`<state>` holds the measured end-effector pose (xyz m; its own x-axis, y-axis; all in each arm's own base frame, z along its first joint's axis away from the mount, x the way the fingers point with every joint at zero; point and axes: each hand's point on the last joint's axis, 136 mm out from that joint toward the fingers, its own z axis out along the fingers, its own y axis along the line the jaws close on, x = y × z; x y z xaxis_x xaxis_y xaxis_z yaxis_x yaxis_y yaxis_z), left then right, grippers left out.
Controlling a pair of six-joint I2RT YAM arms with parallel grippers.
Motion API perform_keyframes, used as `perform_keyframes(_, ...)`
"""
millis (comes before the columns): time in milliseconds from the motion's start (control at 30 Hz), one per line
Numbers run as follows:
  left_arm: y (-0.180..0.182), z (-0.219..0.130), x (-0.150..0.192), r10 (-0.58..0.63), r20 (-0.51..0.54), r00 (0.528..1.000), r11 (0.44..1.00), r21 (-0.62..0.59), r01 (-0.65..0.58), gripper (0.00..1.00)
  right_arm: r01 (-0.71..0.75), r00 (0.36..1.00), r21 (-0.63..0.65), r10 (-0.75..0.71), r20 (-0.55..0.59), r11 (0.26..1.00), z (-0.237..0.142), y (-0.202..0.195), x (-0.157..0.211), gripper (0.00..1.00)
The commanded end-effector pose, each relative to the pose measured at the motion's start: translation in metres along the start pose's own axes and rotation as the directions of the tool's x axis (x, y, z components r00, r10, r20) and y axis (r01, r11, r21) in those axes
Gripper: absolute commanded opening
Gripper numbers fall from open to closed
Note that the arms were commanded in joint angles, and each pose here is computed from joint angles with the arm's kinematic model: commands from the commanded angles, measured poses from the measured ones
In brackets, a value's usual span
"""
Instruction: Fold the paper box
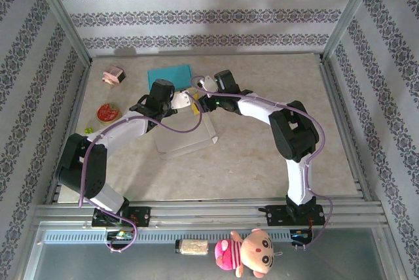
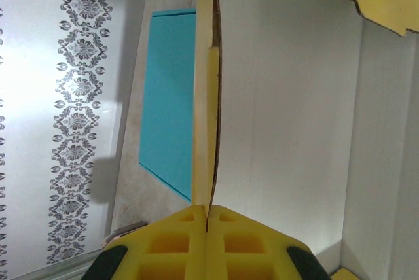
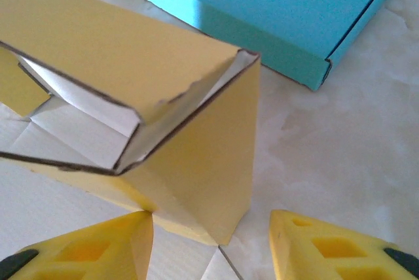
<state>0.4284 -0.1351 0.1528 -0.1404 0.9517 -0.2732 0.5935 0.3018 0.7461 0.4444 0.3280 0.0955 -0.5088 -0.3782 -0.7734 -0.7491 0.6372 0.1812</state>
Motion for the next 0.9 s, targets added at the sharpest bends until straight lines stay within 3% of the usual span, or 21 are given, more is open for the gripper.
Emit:
perform_keyframes(0, -0.01, -0.009, -0.021, -0.002, 0.085, 0.996, 1.0, 0.028, 0.0, 0.0, 0.033, 0.995, -0.106, -0.022, 0.097, 0.994, 0.005, 0.022, -0.019, 0.52)
perform_keyframes(100, -0.01, -0.009, -0.019, -0.002, 0.083, 0.997, 1.0, 0.022, 0.001, 0.0, 0.054, 0.992, -0.192, -0.031, 0.122, 0.98, 0.004, 0.038, -0.02, 0.56)
perform_keyframes(267, -0.009, -0.01, -0.021, -0.006, 0.09, 0.996, 1.0, 0.015, 0.004, 0.0, 0.036, 0.992, -0.182, -0.014, 0.122, 0.983, 0.008, 0.034, -0.022, 0.57)
perform_keyframes(500, -0.006, -0.012, -0.022, -0.014, 0.098, 0.995, 1.0, 0.009, 0.013, 0.0, -0.017, 0.993, -0.115, 0.031, 0.114, 0.993, 0.013, 0.021, -0.025, 0.39)
perform_keyframes(733, -0.007, -0.017, -0.025, -0.034, 0.123, 0.992, 0.999, 0.016, 0.032, 0.0, -0.104, 0.988, 0.026, 0.1, 0.114, 0.994, 0.021, 0.003, -0.026, 0.35)
perform_keyframes(800, -0.009, -0.019, -0.025, -0.038, 0.129, 0.991, 0.999, 0.022, 0.036, 0.04, -0.133, 0.985, 0.068, 0.125, 0.116, 0.989, 0.022, -0.003, -0.026, 0.3)
perform_keyframes(867, -0.009, -0.021, -0.028, -0.048, 0.149, 0.988, 0.999, 0.025, 0.045, 0.13, -0.152, 0.983, 0.1, 0.139, 0.123, 0.983, 0.023, -0.007, -0.027, 0.23)
